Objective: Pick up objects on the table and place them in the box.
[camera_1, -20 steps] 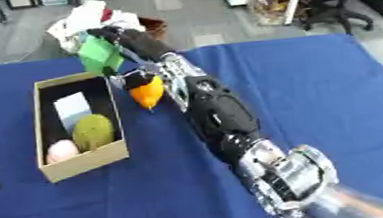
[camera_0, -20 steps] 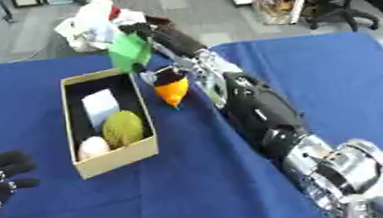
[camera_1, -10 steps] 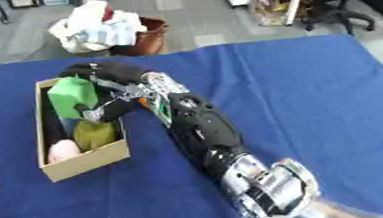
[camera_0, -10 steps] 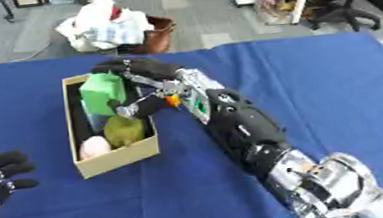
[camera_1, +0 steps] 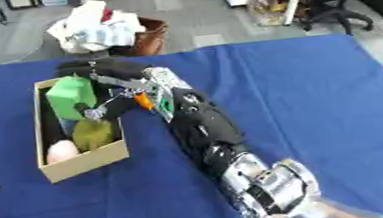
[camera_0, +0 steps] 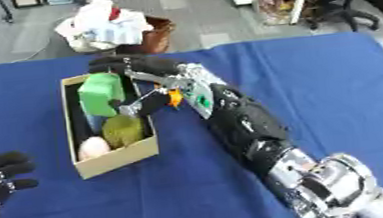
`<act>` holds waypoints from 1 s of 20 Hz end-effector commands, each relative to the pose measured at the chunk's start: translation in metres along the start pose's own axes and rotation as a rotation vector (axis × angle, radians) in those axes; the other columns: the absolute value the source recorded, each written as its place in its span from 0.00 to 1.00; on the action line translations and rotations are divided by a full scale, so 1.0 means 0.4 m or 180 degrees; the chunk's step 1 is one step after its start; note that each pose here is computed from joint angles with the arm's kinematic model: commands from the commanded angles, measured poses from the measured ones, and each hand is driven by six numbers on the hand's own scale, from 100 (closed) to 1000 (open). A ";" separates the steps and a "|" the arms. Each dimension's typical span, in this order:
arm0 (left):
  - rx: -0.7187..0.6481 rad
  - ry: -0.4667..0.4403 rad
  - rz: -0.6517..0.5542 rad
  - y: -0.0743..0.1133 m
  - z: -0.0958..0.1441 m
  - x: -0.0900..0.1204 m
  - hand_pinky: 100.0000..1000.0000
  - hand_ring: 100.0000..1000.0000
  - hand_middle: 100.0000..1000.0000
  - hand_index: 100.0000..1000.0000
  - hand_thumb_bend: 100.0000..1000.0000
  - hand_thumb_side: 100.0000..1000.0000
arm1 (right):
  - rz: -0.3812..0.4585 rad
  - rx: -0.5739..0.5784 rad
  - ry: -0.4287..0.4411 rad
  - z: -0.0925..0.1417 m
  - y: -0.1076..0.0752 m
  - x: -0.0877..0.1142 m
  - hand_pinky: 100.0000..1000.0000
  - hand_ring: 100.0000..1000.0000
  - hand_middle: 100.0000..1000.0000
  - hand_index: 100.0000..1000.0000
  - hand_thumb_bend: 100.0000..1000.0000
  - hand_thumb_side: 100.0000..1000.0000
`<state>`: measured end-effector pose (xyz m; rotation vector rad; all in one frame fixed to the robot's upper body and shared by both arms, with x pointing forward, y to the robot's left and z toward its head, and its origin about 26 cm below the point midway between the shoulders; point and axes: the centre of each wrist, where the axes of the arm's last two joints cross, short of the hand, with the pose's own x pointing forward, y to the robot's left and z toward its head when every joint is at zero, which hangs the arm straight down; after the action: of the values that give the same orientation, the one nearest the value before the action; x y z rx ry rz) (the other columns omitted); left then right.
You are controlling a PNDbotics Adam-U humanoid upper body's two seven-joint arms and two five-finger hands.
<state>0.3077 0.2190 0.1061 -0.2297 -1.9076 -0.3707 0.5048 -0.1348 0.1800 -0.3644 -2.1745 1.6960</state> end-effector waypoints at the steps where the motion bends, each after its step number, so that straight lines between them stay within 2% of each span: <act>1: -0.0028 -0.0109 -0.0024 0.000 -0.008 0.021 0.59 0.69 0.63 0.72 0.00 0.89 | 0.0153 -0.0267 0.0033 0.013 -0.098 -0.015 0.91 0.93 1.00 1.00 0.00 0.41; 4: -0.0019 -0.0105 -0.0029 0.002 -0.006 0.021 0.59 0.69 0.63 0.72 0.00 0.89 | 0.0119 -0.0354 0.0250 0.049 -0.132 -0.041 0.90 0.93 1.00 1.00 0.00 0.40; 5: -0.0017 -0.0101 -0.0032 0.003 -0.006 0.020 0.59 0.69 0.63 0.72 0.00 0.89 | 0.0098 -0.0348 0.0333 0.062 -0.136 -0.050 0.90 0.93 1.00 1.00 0.00 0.31; 6: -0.0015 -0.0097 -0.0037 0.003 -0.005 0.020 0.59 0.69 0.63 0.72 0.00 0.89 | 0.0069 -0.0308 0.0452 0.082 -0.135 -0.064 0.90 0.93 1.00 1.00 0.00 0.27; 11: -0.0001 -0.0097 -0.0052 0.006 -0.005 0.020 0.59 0.69 0.63 0.72 0.00 0.89 | -0.0140 -0.0051 0.1082 0.178 -0.087 -0.119 0.89 0.94 1.00 1.00 0.00 0.29; 14: -0.0007 -0.0097 -0.0058 0.006 -0.005 0.020 0.59 0.69 0.63 0.72 0.00 0.89 | -0.0195 0.0123 0.1380 0.208 -0.045 -0.132 0.90 0.95 1.00 1.00 0.00 0.32; 18: -0.0016 -0.0106 -0.0061 0.006 -0.005 0.021 0.59 0.69 0.63 0.72 0.00 0.89 | -0.0146 0.0347 0.1563 0.207 -0.002 -0.128 0.90 0.95 1.00 1.00 0.00 0.32; 20: -0.0023 -0.0110 -0.0060 0.005 -0.006 0.021 0.59 0.69 0.63 0.72 0.00 0.89 | -0.0076 0.0427 0.1568 0.200 0.007 -0.125 0.89 0.94 1.00 1.00 0.00 0.24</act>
<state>0.3077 0.2193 0.1059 -0.2285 -1.9102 -0.3707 0.5126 -0.2231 0.1414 -0.5888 -1.6949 1.5133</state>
